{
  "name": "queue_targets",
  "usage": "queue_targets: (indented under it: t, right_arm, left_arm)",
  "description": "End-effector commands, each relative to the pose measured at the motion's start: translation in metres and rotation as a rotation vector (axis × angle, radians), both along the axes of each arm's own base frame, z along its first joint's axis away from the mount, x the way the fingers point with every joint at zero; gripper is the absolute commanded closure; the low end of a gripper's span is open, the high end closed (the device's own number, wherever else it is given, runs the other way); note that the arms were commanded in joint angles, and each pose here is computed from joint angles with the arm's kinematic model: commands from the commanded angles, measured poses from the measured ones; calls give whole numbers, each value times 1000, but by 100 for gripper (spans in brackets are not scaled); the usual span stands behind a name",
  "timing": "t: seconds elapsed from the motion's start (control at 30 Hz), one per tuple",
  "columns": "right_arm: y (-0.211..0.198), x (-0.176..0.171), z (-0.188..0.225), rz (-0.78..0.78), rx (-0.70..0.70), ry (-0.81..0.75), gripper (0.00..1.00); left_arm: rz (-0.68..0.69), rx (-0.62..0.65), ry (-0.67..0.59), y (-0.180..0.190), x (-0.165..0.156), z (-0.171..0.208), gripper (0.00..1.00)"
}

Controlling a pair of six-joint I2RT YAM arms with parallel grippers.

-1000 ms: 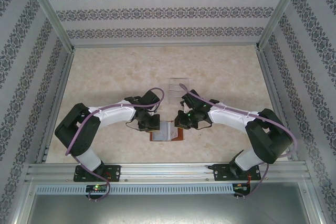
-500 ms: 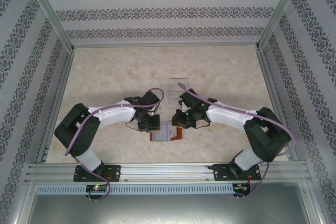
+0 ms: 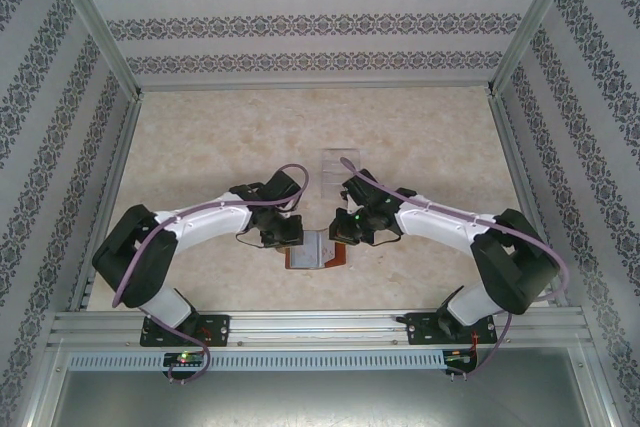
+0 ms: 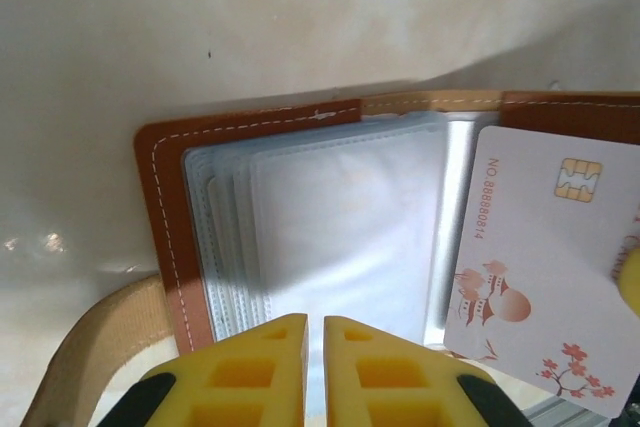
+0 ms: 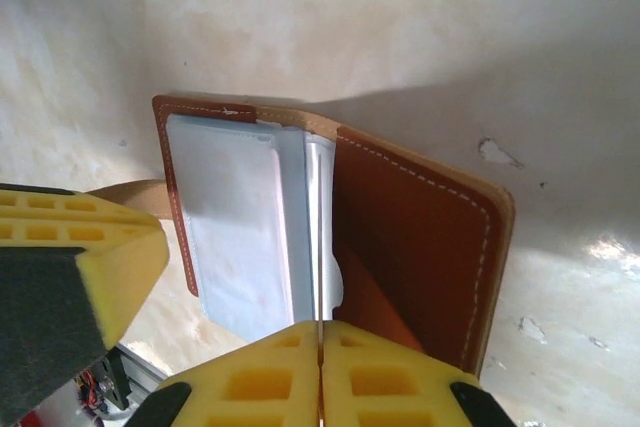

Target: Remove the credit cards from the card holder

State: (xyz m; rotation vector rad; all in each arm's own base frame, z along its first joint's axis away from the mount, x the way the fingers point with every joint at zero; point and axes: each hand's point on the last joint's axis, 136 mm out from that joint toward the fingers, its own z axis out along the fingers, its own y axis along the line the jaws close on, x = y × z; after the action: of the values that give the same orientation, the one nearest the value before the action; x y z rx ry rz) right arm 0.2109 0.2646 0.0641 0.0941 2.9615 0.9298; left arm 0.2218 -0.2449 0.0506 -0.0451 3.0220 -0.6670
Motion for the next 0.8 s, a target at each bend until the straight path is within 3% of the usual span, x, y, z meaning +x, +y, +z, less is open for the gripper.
queue_targets:
  t: [0.0, 0.13, 0.33, 0.6, 0.77]
  right_arm:
    - [-10, 2, 11, 13, -26, -45, 93]
    - [-17, 7, 25, 83, -45, -108, 93]
    - [-25, 22, 52, 326, -106, -327, 98]
    - [-33, 44, 76, 847, -242, -632, 100]
    - [-39, 60, 83, 1150, -322, -743, 100]
  left_arm:
    - [9, 9, -54, 2, 5, 20, 87]
    - [28, 1, -99, 7, 11, 32, 86]
    - [82, -5, -138, 25, 18, 36, 85]
    - [125, -39, -149, 40, 19, 35, 83]
    - [149, -43, -156, 49, 17, 34, 82]
